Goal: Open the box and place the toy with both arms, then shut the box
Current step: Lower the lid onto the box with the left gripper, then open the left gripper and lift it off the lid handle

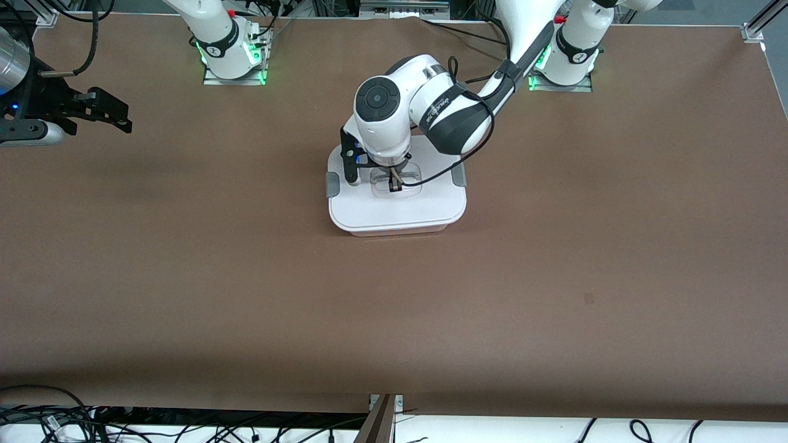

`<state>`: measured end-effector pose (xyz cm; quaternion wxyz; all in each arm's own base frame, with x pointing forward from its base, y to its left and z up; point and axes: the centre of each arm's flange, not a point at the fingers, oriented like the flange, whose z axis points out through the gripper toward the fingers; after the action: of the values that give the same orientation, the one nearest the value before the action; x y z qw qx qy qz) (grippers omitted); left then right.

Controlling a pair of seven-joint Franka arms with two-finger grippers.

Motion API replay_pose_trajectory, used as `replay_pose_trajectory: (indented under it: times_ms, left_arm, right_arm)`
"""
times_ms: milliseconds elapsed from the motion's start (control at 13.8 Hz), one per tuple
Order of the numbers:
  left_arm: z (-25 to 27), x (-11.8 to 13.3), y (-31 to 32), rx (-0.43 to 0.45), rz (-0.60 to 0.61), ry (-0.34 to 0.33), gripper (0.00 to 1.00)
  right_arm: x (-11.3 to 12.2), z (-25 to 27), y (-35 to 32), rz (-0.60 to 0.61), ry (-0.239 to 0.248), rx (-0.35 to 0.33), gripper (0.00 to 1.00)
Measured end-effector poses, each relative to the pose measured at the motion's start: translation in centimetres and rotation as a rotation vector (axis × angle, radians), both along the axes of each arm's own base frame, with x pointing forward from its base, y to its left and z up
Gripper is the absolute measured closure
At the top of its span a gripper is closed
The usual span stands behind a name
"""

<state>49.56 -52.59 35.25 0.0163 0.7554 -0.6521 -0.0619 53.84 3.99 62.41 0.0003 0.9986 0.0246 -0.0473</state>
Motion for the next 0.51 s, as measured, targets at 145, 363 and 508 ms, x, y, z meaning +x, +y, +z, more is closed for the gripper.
replay_pose_trajectory:
  times_ms: [145,363,508]
  left_arm:
    - [0.0,-0.09,-0.1,0.005,-0.006,-0.007,0.93]
    - [0.0,-0.08,-0.09,0.007,-0.009,-0.01,0.93]
    - [-0.03,-0.22,-0.24,0.014,-0.019,-0.019,0.93]
  right_arm:
    - [-0.01,0.02,0.07,0.001,0.0,0.0,0.0]
    - [-0.02,0.3,0.14,0.003,-0.006,0.0,0.0]
    - [-0.07,0.56,0.13,0.003,-0.012,0.001,0.0]
